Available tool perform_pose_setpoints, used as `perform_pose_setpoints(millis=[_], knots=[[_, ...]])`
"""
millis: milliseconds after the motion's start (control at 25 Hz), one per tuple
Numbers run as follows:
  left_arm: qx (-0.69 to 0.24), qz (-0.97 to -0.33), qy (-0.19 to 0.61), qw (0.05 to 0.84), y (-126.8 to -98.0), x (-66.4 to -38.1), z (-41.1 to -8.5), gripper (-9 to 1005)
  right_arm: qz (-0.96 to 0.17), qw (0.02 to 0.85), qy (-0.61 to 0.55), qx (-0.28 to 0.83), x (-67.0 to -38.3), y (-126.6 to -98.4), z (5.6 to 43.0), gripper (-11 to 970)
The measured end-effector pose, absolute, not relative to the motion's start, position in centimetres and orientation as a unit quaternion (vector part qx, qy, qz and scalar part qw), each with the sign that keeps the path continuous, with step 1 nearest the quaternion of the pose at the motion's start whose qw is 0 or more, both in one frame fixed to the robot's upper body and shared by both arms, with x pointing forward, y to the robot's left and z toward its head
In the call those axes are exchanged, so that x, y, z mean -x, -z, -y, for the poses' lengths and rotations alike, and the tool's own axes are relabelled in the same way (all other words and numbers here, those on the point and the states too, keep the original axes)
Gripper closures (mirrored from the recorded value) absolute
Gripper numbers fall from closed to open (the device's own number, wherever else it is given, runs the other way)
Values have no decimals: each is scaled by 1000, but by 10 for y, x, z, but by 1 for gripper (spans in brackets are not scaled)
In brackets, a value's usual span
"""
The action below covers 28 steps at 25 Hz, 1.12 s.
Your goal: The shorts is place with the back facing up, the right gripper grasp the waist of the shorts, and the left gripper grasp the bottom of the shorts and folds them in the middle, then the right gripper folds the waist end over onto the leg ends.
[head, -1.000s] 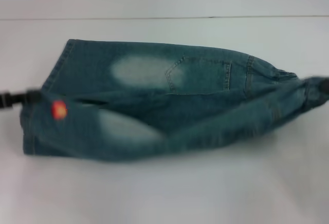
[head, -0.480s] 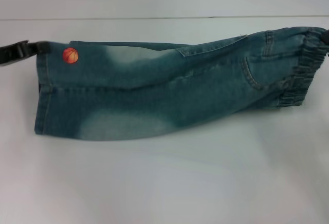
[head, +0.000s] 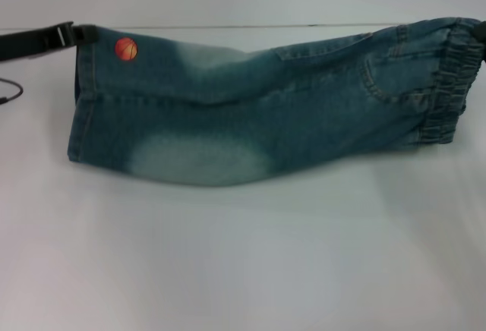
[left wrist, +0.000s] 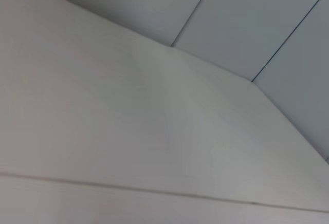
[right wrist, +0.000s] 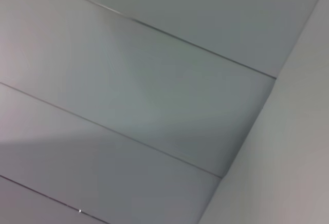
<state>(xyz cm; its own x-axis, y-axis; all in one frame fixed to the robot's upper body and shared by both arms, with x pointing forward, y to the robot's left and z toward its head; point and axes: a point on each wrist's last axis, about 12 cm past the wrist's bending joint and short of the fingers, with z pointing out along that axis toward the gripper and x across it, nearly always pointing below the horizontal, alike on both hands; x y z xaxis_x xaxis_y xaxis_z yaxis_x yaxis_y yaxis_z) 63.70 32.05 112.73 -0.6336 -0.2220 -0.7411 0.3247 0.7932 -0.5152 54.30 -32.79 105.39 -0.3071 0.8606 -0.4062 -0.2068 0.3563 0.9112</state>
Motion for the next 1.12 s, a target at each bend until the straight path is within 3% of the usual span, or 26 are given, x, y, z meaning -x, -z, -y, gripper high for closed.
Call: perform_pose_setpoints(millis=[480, 1120], knots=[[-25, -848, 292, 442, -1130, -651, -313, 981, -615, 551, -484, -288, -543, -1049, 331, 879], [-86, -846, 215, 480, -1115, -665, -263, 920, -681, 548, -384, -298, -581, -1039, 313, 835]])
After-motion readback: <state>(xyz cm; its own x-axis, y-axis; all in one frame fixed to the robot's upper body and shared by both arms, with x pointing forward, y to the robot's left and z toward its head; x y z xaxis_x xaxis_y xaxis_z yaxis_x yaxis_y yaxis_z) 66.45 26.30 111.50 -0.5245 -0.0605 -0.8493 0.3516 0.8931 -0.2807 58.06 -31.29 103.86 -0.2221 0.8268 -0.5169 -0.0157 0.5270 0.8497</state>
